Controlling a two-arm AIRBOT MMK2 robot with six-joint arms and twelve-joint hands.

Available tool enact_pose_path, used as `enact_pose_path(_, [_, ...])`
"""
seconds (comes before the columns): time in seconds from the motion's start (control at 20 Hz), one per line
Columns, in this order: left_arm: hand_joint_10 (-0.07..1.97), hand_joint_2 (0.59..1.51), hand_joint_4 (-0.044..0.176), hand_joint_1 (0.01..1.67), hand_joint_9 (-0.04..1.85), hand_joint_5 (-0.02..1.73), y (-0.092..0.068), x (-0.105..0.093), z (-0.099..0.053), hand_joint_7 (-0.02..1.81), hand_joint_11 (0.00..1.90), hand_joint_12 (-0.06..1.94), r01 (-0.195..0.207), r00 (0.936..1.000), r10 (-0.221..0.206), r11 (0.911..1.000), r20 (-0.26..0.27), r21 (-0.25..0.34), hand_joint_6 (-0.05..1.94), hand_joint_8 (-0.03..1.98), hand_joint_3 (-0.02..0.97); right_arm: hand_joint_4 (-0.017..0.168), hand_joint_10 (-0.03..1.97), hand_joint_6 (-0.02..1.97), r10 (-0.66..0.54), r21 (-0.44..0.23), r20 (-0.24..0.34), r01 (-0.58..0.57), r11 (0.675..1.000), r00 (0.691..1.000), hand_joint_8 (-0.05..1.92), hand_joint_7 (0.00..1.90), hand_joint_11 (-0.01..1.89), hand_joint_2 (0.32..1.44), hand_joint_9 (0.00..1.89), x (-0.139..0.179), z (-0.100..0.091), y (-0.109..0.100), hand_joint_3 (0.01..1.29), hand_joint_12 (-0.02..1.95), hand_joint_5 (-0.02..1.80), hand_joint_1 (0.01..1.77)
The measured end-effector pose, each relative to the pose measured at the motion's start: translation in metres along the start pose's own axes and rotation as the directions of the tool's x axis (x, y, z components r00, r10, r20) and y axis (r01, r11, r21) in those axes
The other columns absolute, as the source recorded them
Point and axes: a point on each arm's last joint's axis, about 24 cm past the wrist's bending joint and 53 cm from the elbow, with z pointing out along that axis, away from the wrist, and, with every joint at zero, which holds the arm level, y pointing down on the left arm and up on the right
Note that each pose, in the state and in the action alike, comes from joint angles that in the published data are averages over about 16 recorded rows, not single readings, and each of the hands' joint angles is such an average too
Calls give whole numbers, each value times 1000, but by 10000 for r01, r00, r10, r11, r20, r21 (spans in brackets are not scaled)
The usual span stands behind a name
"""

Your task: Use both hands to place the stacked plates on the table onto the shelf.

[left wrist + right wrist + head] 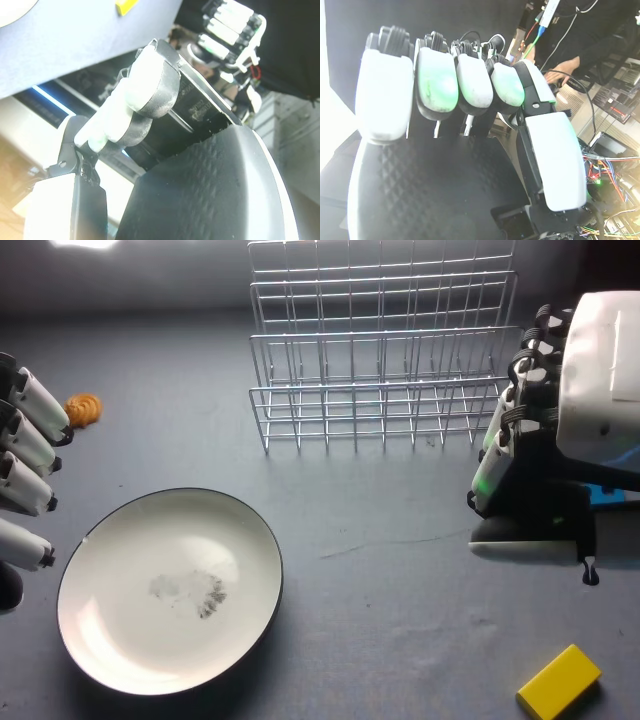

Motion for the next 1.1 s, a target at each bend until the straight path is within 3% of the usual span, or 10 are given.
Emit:
enact_pose_path(0.3, [549, 1105, 33, 177, 444, 397, 2, -2, -2, 422, 427, 542, -54, 10000, 54, 10000, 72, -48, 494, 539, 33, 21, 608, 619, -48, -9, -6, 48, 10000, 10000, 590, 464, 580, 1118, 479, 0, 0, 0, 41, 570, 432, 161])
enact_pose_path(0.45, [403, 1094, 22, 130, 329, 298, 2, -2, -3, 311, 318, 394, -48, 10000, 48, 10000, 87, -41, 360, 392, 32, 13, 453, 466, -31, -8, -10, 31, 10000, 10000, 440, 348, 440, 1083, 360, 0, 0, 0, 37, 419, 325, 274])
enact_pose_path(0.55, [174, 1076, 4, 52, 153, 150, 2, -2, -4, 140, 152, 165, -15, 10000, 15, 10000, 87, -15, 148, 164, 29, -2, 223, 239, -7, -3, -11, 7, 10000, 10000, 215, 185, 244, 1043, 191, 0, 0, 0, 32, 191, 170, 362])
enact_pose_path(0.65, [20, 1077, 0, 13, 38, 53, 1, -2, -5, 33, 43, 10, 16, 10000, -16, 10000, 90, 25, 12, 12, 16, -3, 57, 72, 16, 2, -11, -16, 10000, 10000, 53, 65, 96, 1024, 64, 0, 0, 0, 17, 32, 58, 476])
enact_pose_path(1.1, [5, 1078, 0, 12, 19, 22, -2, 5, -6, 19, 17, -15, 236, 9995, -232, 9996, -202, 172, 11, -12, 21, -3, 6, 23, 125, 64, -36, -125, 9999, 9999, 13, 12, 34, 963, 22, 1, 0, -1, 15, 20, 21, 1097])
